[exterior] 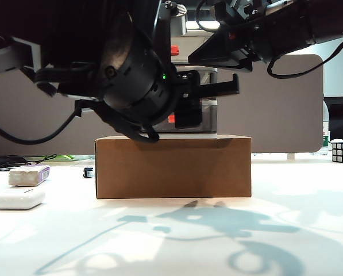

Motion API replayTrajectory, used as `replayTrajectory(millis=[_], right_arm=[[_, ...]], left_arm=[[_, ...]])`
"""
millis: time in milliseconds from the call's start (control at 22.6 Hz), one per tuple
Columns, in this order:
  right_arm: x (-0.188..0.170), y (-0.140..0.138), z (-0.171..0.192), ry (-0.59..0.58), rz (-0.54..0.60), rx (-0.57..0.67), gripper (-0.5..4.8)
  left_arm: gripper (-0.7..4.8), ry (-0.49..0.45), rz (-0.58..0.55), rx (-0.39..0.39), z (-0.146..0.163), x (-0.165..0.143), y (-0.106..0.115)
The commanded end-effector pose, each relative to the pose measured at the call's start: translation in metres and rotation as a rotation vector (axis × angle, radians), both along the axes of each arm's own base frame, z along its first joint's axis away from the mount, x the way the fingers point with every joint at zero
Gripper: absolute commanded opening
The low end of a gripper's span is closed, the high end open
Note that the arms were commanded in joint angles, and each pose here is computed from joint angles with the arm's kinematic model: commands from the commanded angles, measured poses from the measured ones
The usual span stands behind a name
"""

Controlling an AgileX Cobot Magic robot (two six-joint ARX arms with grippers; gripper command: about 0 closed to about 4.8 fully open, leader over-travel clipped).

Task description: Open the third layer of the drawer on the table, pick up the earphone case on the table and put it in, and finally close the drawer.

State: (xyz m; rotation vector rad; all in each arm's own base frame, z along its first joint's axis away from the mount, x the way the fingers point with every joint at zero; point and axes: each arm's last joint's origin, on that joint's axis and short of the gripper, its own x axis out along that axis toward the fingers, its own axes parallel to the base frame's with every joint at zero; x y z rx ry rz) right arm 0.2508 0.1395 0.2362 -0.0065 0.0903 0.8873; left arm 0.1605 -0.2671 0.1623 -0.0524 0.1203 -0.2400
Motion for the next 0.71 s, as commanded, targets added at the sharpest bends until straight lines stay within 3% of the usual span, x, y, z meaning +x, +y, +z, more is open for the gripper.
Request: replayTrajectory(millis=[44, 532, 709], right_arm=[[0.000, 0.001, 0.004, -0.019, 0.006, 0.014, -0.05], [0.000, 0.001, 0.004, -0.020, 0.006, 0.014, -0.05], [0.000, 0.001, 0.004, -0.020, 0.006, 0.015, -0.05]], left_arm=[[1.31, -0.006, -0.007, -0.027, 0.003, 0.006, 0.002], [1.30, -0.014, -0.035, -0.059, 0.010, 0.017, 0.002], [1.30, -0.002, -0.029, -0.038, 0.010, 0.020, 0.001]])
